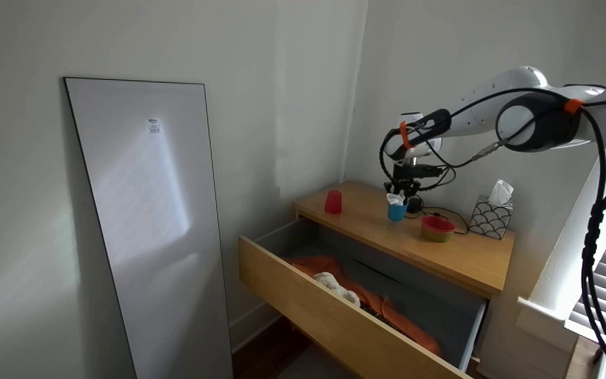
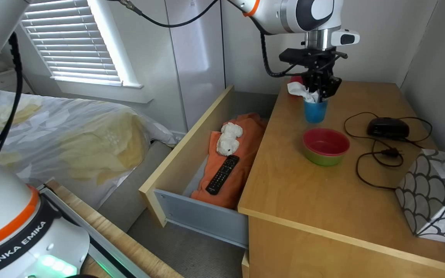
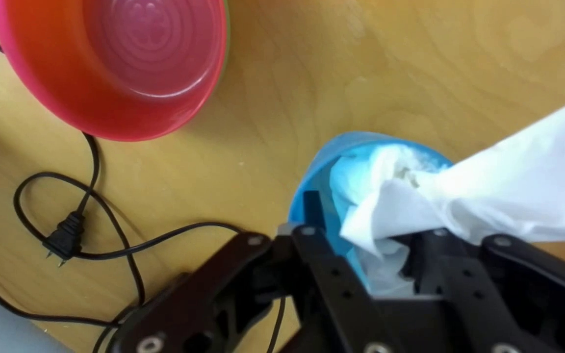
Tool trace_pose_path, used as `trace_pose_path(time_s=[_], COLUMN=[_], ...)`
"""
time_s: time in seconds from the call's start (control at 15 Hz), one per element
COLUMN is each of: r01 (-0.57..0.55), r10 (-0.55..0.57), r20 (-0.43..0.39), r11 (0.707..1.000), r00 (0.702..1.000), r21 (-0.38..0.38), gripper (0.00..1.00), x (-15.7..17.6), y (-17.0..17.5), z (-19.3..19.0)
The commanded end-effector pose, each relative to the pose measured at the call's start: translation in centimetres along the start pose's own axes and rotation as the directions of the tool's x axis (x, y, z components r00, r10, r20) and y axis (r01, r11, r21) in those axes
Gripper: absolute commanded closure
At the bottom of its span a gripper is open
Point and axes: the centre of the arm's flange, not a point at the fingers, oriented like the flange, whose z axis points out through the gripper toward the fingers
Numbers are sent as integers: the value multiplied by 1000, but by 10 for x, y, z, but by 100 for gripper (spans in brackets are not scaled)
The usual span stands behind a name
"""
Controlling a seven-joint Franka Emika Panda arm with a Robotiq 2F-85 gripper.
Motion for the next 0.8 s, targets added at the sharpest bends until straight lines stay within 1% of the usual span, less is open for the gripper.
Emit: trace_pose_path(time_s=[0.0, 0.33, 0.73], r01=[0, -2, -10], r10=[1, 3, 11], r20=[-12, -16, -3], r11=[999, 998, 996], r00=[1000, 1000, 1000], r21=[46, 66, 90], gripper=[61, 54, 52], x=[-14, -16, -21], y=[3, 3, 2], z=[-10, -19, -22])
